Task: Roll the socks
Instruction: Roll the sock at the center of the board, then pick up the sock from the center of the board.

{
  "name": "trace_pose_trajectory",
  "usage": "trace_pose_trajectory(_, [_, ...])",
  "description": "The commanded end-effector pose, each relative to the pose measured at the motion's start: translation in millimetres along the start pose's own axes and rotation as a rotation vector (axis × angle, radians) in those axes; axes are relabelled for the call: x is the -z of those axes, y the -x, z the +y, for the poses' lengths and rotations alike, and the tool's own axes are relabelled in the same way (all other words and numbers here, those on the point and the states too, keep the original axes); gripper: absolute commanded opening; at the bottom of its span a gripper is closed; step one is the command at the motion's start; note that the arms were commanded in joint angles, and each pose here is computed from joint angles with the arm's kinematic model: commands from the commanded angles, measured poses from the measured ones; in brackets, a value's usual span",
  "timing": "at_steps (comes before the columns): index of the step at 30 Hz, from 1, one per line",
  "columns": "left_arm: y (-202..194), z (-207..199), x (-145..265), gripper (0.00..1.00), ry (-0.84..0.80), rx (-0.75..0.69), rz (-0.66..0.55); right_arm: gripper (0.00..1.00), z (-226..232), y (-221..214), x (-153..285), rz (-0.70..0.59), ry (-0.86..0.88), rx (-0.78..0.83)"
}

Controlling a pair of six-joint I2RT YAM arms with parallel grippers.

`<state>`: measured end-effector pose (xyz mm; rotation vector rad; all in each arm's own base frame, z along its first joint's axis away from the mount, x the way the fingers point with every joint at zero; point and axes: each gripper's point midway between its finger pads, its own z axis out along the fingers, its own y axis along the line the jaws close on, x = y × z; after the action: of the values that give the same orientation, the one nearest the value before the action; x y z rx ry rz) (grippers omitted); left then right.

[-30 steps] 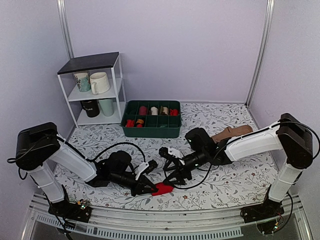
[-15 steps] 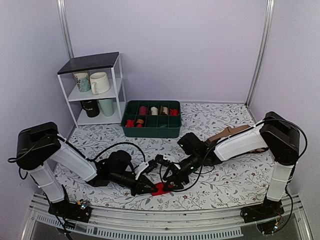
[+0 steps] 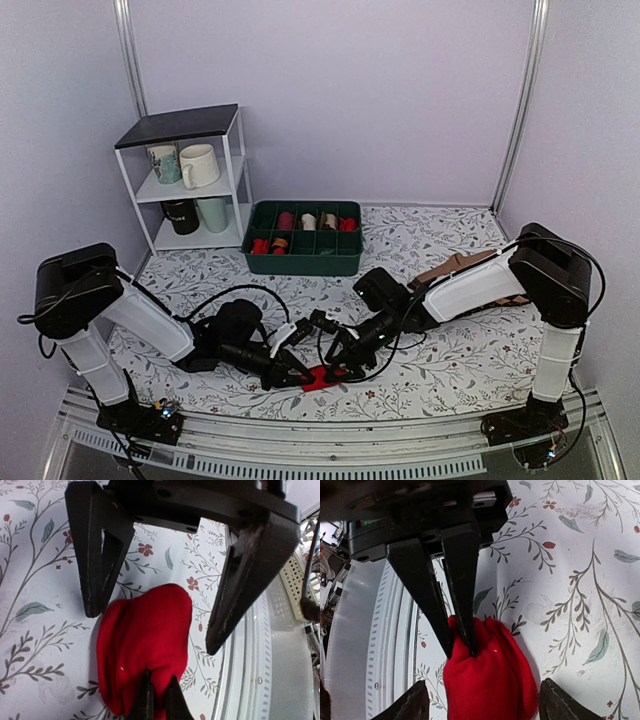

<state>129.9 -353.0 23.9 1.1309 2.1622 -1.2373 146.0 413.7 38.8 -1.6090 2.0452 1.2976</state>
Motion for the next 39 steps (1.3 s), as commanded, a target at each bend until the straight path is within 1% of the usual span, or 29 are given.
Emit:
trace_pose_trajectory(1, [-90.8, 29.4, 8.0, 0.0, 0.129, 0.148, 0.288, 0.75, 7.5, -32.7, -22.6, 0.11, 0.019, -0.08])
trace_pose_trajectory(5, [-90.9, 29.4, 7.9, 0.0, 0.129, 0.149, 0.289, 0.75, 10.7, -39.7, -22.5, 0.109, 0.013, -0.108])
trace_pose_trajectory(13, [-91.2, 29.2, 8.2, 0.0, 0.128, 0.15, 0.29, 0.76, 0.9, 18.2, 14.9, -0.087, -0.206, -0.014])
trace_pose_trajectory(16, [-91.1, 29.2, 8.2, 0.0, 0.128, 0.149, 0.288, 0.79, -1.7, 36.6, 26.5, -0.138, -0.236, -0.057])
trace_pose_trajectory(19, [-91.3, 29.2, 8.8, 0.0, 0.129, 0.152, 0.287, 0.83, 4.1, 45.0, 32.0, -0.17, -0.213, -0.092])
trace_pose_trajectory(22, [-91.6, 29.2, 8.9, 0.0, 0.13, 0.152, 0.287, 0.89, 10.4, 49.7, 39.4, -0.221, -0.202, -0.106])
trace_pose_trajectory(25, [-91.3, 29.0, 8.6, 0.0, 0.128, 0.152, 0.286, 0.91, 6.7, 45.8, 38.8, -0.223, -0.203, -0.154])
trace_pose_trajectory(29, [-91.3, 29.0, 8.2, 0.0, 0.128, 0.153, 0.289, 0.91, 9.2, 34.3, 27.6, -0.196, -0.139, -0.226])
trace_pose_trajectory(32, [-91.5, 28.5, 8.1, 0.0, 0.125, 0.153, 0.291, 0.91, 13.1, 29.2, 24.7, -0.196, -0.101, -0.248])
trace_pose_trajectory(39, [-91.4, 29.1, 7.5, 0.0, 0.126, 0.152, 0.293, 0.9, 5.2, 8.8, 11.3, -0.162, -0.089, -0.287])
